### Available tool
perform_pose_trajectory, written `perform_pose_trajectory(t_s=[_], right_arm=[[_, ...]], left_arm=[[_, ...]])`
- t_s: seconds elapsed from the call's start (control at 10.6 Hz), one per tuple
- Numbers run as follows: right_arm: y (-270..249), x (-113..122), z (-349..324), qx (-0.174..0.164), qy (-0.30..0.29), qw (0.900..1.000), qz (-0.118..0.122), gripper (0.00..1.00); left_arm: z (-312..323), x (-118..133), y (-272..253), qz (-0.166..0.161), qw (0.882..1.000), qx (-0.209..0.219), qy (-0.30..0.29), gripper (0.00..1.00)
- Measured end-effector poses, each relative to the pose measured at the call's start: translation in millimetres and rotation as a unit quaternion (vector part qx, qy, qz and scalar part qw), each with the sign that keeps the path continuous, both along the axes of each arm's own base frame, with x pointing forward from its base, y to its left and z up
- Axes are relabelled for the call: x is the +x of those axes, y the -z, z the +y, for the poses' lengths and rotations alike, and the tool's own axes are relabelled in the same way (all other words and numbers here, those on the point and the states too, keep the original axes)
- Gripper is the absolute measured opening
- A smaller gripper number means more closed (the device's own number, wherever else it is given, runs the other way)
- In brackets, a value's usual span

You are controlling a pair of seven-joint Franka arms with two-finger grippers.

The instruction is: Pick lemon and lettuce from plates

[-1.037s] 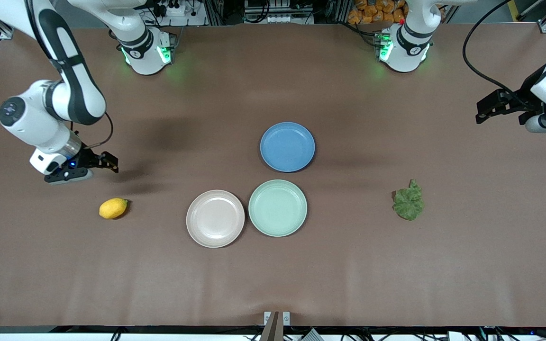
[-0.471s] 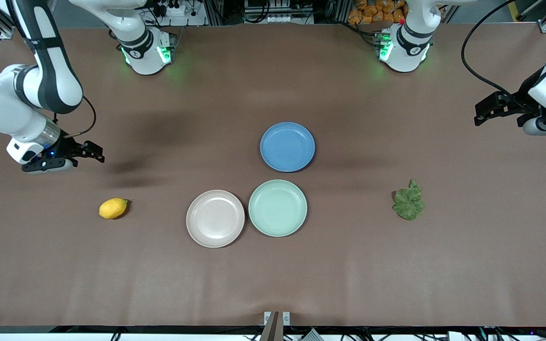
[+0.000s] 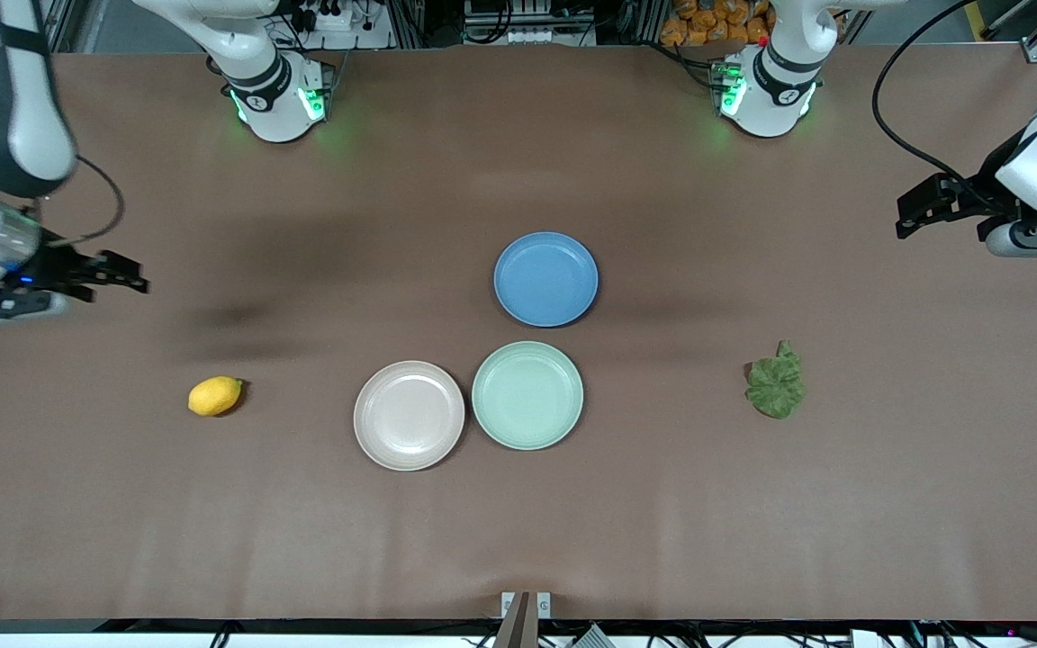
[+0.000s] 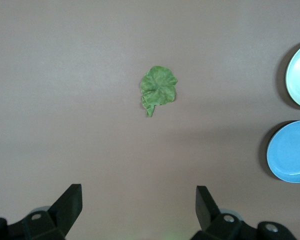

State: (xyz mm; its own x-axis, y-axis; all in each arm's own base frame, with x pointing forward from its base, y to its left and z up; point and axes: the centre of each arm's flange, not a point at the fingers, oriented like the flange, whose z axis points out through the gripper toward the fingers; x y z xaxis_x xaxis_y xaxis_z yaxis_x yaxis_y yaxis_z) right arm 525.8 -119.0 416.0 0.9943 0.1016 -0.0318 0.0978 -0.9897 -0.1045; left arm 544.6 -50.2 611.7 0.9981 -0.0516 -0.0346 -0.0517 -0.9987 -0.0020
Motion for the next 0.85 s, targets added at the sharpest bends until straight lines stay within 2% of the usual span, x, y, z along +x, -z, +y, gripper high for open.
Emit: perform_pose_trajectory(t_s=[0.28, 0.57, 0.85], right_arm=[[-41, 10, -2, -0.018, 0.026, 0.999, 0.008, 1.0], [-85, 17, -4, -0.02, 0.041, 0.999, 0.002, 1.0], [-141, 16, 4, -0.02, 0.079, 0.997, 0.007, 1.0]], left_arm=[[-1, 0, 0, 0.0, 1.0, 0.0, 0.001, 1.0], [-1, 0, 0, 0.0, 1.0, 0.0, 0.001, 1.0], [-1, 0, 0, 0.001, 1.0, 0.0, 0.001, 1.0]])
